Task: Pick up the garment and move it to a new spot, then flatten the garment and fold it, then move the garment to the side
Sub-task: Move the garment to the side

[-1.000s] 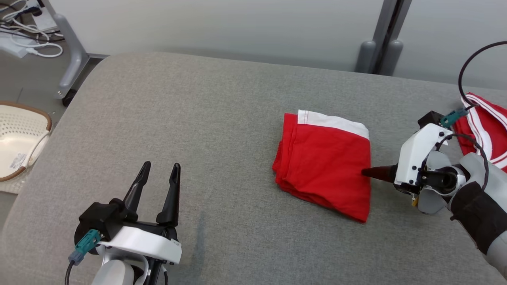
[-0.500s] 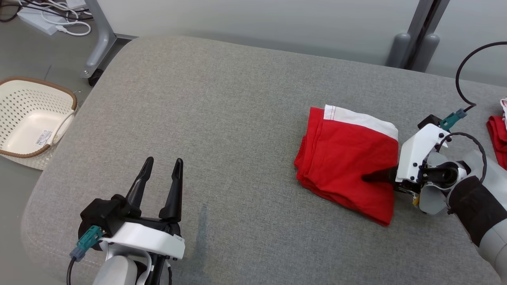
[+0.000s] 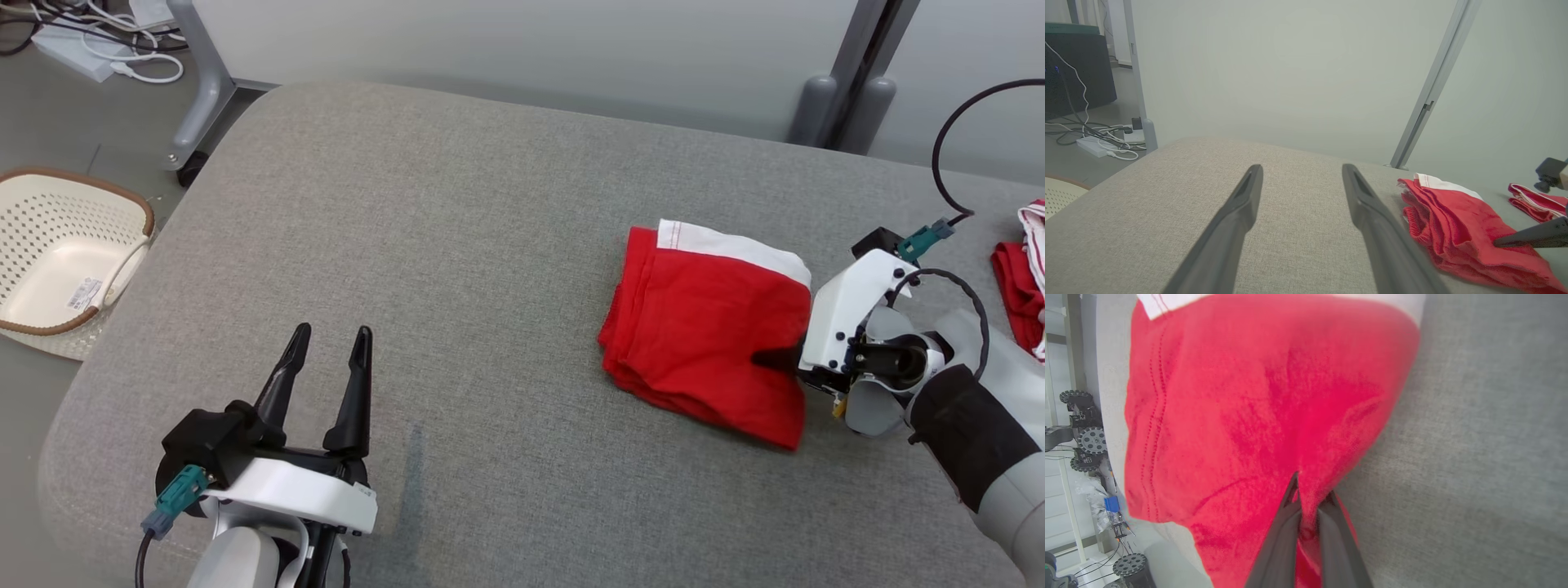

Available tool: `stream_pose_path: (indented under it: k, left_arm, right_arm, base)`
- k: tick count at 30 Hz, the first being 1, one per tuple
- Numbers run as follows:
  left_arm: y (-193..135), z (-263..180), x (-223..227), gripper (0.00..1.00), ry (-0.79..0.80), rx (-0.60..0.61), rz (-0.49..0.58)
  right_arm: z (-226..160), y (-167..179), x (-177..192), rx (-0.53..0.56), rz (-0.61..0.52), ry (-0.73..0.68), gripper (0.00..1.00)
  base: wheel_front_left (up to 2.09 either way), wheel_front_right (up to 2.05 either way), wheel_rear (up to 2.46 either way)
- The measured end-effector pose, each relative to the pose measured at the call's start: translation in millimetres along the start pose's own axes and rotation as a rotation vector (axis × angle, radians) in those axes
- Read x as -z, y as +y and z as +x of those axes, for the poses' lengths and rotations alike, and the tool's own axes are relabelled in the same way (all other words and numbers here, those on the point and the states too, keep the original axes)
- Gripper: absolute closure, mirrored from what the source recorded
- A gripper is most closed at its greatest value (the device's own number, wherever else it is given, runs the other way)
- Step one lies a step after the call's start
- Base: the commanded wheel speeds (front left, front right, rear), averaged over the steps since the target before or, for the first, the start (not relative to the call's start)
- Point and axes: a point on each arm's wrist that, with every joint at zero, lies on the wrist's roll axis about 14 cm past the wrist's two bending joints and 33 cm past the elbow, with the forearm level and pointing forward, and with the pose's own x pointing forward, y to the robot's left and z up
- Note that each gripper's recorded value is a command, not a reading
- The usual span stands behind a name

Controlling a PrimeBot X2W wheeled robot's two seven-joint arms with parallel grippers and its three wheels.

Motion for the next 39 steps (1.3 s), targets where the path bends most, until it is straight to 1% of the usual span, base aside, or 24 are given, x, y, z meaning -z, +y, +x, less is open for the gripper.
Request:
stream_pose_path:
  k: [8,11,16,22,28,35,39]
  left_arm:
    - [-12,3,-3,0.0,-0.011,0.039,0.004]
    - [-24,7,-2,0.0,-0.01,0.082,0.005]
    - [-50,14,5,0.0,0.007,0.16,0.003]
    - [-85,23,14,0.0,0.03,0.268,-0.003]
    - [-117,37,22,0.0,0.046,0.362,-0.009]
    - [-142,51,43,0.0,0.095,0.438,-0.019]
    - [-149,59,57,0.0,0.124,0.465,-0.018]
  right_arm:
    - [-23,3,-19,-0.02,-0.068,-0.13,1.0]
    - [-41,-5,-26,-0.001,-0.132,-0.192,1.0]
    - [-64,-15,-35,0.009,-0.173,-0.28,1.0]
    - [-93,-39,-37,0.06,-0.195,-0.363,1.0]
    - [-125,-63,-54,0.126,-0.229,-0.453,1.0]
    - [-137,-85,-73,0.172,-0.26,-0.497,1.0]
    - [-140,-96,-85,0.19,-0.272,-0.512,1.0]
  base:
    - [0.0,0.0,0.0]
    - [0.0,0.0,0.0]
    - [0.0,0.0,0.0]
    - [0.0,0.0,0.0]
    - [0.0,0.0,0.0]
    - [0.0,0.0,0.0]
    - [0.0,0.0,0.0]
